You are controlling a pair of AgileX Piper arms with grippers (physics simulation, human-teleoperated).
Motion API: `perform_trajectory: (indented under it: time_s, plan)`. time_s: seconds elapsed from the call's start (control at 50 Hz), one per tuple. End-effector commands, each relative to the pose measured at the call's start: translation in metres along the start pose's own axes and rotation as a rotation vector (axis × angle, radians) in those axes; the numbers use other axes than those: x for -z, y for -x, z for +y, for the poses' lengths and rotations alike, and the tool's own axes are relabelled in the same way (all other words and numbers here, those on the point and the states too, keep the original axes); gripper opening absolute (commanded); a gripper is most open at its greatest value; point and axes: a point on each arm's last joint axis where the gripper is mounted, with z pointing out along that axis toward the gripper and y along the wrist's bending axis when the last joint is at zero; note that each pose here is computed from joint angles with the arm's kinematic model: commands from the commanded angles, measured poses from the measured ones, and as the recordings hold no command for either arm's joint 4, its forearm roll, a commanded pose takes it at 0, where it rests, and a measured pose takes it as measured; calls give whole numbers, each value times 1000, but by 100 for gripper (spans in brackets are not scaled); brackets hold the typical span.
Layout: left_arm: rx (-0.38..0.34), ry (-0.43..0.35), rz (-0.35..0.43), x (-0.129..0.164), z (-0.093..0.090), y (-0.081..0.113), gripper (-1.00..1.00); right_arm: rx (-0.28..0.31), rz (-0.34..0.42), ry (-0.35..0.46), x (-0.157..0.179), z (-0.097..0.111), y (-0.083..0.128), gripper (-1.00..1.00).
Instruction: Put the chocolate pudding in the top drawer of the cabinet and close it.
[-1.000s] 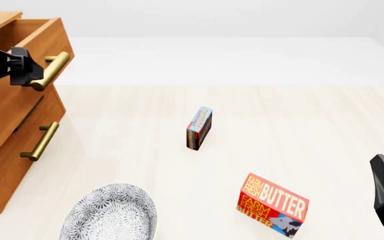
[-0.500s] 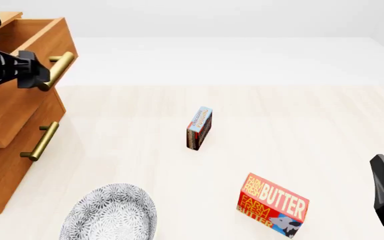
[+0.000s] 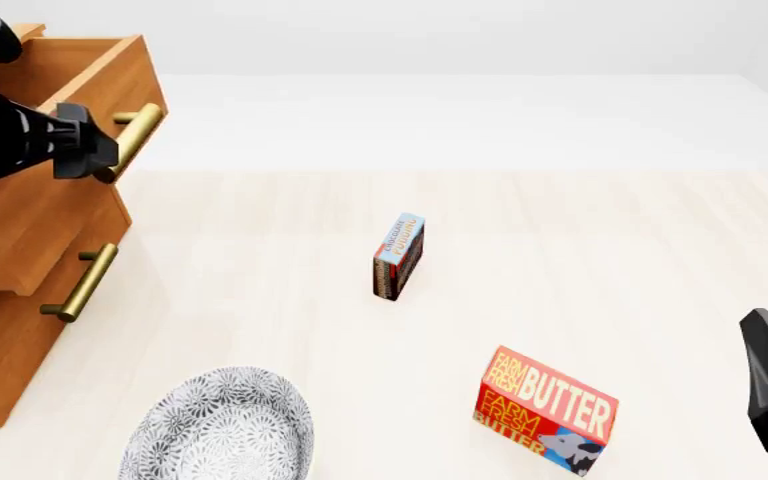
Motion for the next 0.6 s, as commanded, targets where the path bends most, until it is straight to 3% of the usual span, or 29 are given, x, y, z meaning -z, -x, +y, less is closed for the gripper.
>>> perform_trajectory:
  time_s: [0.02, 0.6]
  plan:
    - [-1, -26, 13, -6, -7, -3, 100, 0, 0, 0, 0, 0, 0, 100]
    - [7, -54, -4, -9, -15, -7, 100, 0, 0, 0, 0, 0, 0, 100]
